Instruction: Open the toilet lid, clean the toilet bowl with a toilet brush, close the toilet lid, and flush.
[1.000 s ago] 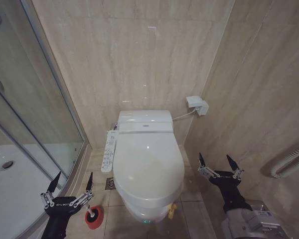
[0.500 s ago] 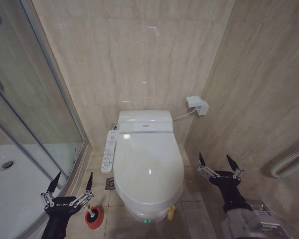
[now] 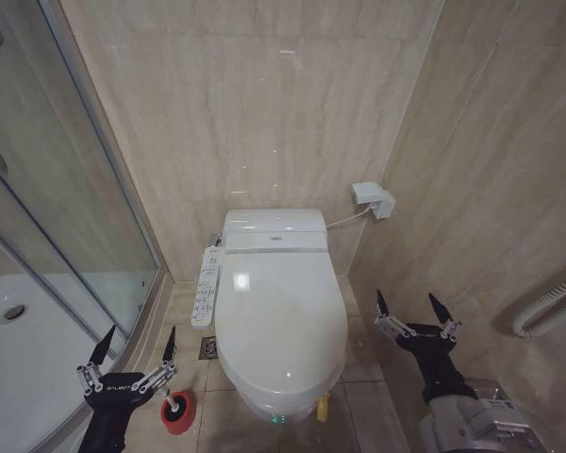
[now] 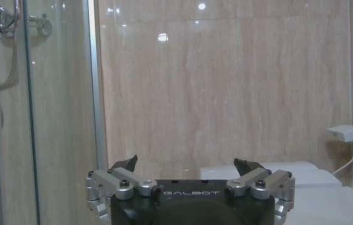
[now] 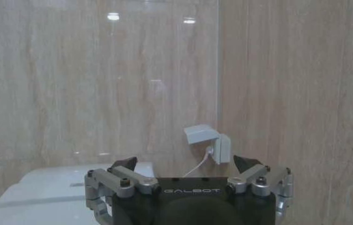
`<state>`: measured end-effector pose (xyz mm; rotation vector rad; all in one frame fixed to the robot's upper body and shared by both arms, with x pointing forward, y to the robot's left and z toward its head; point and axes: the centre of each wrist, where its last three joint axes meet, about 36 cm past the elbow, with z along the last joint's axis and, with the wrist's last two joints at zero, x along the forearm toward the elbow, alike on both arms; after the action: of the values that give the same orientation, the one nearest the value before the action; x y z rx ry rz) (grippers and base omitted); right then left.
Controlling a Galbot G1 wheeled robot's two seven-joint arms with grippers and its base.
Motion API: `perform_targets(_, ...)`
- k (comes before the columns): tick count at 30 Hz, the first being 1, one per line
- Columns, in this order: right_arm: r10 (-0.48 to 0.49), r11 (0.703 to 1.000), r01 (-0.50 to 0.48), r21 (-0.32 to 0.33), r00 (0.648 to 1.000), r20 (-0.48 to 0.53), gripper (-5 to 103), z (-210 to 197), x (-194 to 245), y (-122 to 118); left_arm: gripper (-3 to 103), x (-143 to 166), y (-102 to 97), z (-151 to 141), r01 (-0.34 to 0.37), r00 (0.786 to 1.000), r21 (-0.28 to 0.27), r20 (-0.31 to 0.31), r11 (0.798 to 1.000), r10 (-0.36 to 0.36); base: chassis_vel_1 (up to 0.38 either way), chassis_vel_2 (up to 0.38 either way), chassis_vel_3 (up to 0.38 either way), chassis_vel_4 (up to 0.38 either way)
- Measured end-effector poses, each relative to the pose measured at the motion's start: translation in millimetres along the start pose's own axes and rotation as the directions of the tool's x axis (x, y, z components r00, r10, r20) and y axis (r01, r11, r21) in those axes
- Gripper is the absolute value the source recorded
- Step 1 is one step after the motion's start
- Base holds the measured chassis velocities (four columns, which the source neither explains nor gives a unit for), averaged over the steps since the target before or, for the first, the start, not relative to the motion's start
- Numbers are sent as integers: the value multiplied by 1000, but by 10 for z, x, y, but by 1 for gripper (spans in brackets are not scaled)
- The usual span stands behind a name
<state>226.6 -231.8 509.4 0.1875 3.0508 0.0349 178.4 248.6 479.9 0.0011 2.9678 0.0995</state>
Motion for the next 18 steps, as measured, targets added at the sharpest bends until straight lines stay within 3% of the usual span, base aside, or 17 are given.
perform_targets(18,0,1000,0,0,1000,0,100,0,0,0,100,0,0,0,0,1000,0,0,1000,0,-52,57,53,-54)
